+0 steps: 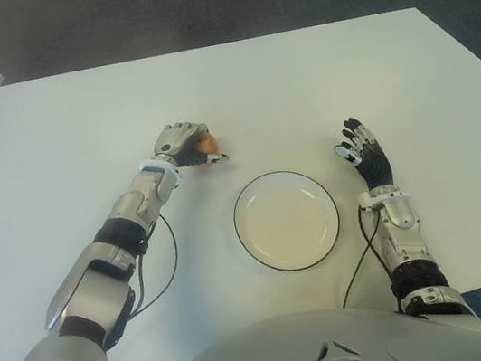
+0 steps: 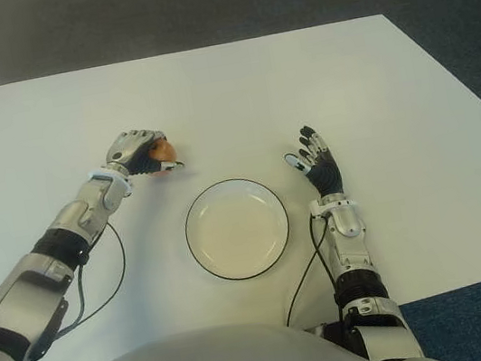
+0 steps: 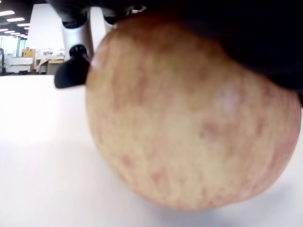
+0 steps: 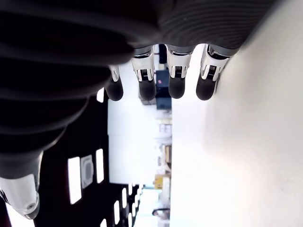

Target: Put the apples into the plate.

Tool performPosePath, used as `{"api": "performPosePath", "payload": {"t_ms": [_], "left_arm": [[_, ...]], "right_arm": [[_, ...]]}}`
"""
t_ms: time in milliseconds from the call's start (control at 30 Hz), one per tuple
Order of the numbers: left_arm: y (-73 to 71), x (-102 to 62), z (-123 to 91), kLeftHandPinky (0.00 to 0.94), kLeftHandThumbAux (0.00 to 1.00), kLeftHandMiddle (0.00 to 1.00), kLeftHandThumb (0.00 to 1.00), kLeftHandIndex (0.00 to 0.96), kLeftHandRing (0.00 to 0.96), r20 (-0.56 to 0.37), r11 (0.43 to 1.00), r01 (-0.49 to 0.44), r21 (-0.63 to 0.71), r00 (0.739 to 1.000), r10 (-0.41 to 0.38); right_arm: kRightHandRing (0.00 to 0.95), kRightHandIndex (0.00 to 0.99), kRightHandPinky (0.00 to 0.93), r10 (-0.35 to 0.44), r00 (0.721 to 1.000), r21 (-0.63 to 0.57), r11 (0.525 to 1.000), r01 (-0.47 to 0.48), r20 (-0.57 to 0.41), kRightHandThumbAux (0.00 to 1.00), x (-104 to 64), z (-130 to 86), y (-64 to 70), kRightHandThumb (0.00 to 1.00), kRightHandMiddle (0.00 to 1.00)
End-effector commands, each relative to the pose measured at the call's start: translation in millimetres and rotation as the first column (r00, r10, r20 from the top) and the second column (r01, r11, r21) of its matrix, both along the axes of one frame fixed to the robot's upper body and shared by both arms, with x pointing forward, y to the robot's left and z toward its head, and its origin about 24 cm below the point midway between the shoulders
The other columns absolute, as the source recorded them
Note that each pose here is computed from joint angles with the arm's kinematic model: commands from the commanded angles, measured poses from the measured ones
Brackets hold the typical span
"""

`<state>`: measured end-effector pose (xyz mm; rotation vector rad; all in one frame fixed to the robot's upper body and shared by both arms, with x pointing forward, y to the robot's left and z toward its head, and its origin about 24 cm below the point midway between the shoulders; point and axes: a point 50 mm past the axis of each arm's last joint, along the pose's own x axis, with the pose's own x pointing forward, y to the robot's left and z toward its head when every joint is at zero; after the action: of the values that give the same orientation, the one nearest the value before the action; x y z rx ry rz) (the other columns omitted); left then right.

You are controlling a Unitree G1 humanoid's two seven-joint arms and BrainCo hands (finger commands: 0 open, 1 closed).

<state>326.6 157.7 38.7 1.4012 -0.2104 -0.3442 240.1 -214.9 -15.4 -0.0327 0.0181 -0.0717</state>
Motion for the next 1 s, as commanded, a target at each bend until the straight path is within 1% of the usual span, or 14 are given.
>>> {"api": "performPosePath", "payload": {"t_ms": [33,233,300,400,600,667,767,800,833,867,900,933,967,1000], "left_arm": [[1.5,-0.3,45,0.788,0.696,0.857,0.752,0.444,0.846,0.127,0.999,0.01,-0.042,0.992,-0.004],[2.8,-5.1,61,0.74,0.696,0.858,0.753,0.444,0.845,0.184,0.998,0.03,-0.05,0.983,-0.021],[2.6,-8.1,68,0.749,0.695,0.86,0.753,0.444,0.845,0.204,0.997,0.046,-0.06,0.978,-0.033],[1.6,-11.1,73,0.768,0.695,0.86,0.754,0.444,0.846,0.207,0.997,0.052,-0.059,0.977,-0.039],[-6.8,-19.3,79,0.778,0.696,0.858,0.754,0.444,0.847,0.198,0.996,0.074,-0.043,0.978,-0.065],[-11.4,-22.6,79,0.704,0.696,0.864,0.754,0.444,0.847,0.19,0.996,0.083,-0.04,0.979,-0.074],[-19.9,-28.1,77,0.636,0.696,0.872,0.754,0.444,0.843,0.181,0.994,0.103,-0.037,0.979,-0.095],[-22.8,-29.9,76,0.549,0.696,0.876,0.754,0.444,0.837,0.177,0.993,0.11,-0.037,0.979,-0.102],[-27.8,-32.7,74,0.518,0.696,0.877,0.754,0.444,0.834,0.175,0.992,0.121,-0.039,0.978,-0.113],[-31.0,-34.6,74,0.456,0.695,0.879,0.754,0.444,0.827,0.174,0.991,0.128,-0.04,0.977,-0.119],[-34.2,-36.5,73,0.418,0.695,0.881,0.754,0.444,0.822,0.175,0.99,0.134,-0.041,0.977,-0.125],[-36.2,-37.8,73,0.405,0.695,0.881,0.754,0.444,0.82,0.175,0.99,0.137,-0.041,0.976,-0.128],[-42.4,-41.5,72,0.386,0.695,0.882,0.755,0.444,0.817,0.178,0.987,0.153,-0.045,0.974,-0.142],[-46.9,-44.3,71,0.391,0.695,0.881,0.755,0.444,0.812,0.181,0.985,0.163,-0.047,0.972,-0.152]], "right_arm": [[0.0,0.0,0.0,-0.029,0.985,0.04,0.999,0.036,-0.172,0.571,-25.3,-35,4.3,0.112,0.0],[0.0,0.0,0.0,-0.026,0.985,0.033,0.999,0.032,-0.173,0.557,-25.4,-35,5.8,0.112,0.0],[0.0,0.0,0.0,-0.02,0.984,0.029,0.999,0.026,-0.175,0.555,-25.7,-35,6.3,0.112,0.0],[0.0,0.0,0.0,-0.019,0.984,0.03,0.999,0.025,-0.174,0.553,-26.0,-35,7.1,0.112,0.0],[0.0,0.0,0.0,-0.017,0.984,0.038,0.999,0.024,-0.177,0.549,-25.8,-36,8.4,0.113,0.0],[0.0,0.0,0.0,-0.017,0.984,0.039,0.999,0.024,-0.176,0.553,-25.7,-36,8.7,0.115,0.0],[0.0,0.0,0.0,-0.018,0.985,0.038,0.999,0.025,-0.173,0.553,-26.2,-36,9.3,0.114,0.002],[0.0,0.0,0.0,-0.018,0.985,0.037,0.999,0.025,-0.173,0.552,-26.4,-36,9.4,0.112,0.003],[0.0,0.0,0.0,-0.018,0.985,0.036,0.999,0.025,-0.174,0.552,-26.5,-36,9.5,0.111,0.003],[0.0,0.0,0.0,-0.018,0.985,0.035,0.999,0.024,-0.174,0.552,-26.5,-36,9.5,0.109,0.004],[0.0,0.0,0.0,-0.017,0.984,0.035,0.999,0.024,-0.175,0.553,-26.6,-36,9.6,0.107,0.004],[0.0,0.0,0.0,-0.017,0.984,0.034,0.999,0.023,-0.175,0.554,-26.7,-36,9.6,0.106,0.004],[0.0,0.0,0.0,-0.016,0.984,0.035,0.999,0.023,-0.175,0.555,-26.8,-36,9.7,0.105,0.004],[0.0,0.0,0.0,-0.015,0.984,0.035,0.999,0.022,-0.176,0.558,-26.8,-36,9.7,0.104,0.004]]}}
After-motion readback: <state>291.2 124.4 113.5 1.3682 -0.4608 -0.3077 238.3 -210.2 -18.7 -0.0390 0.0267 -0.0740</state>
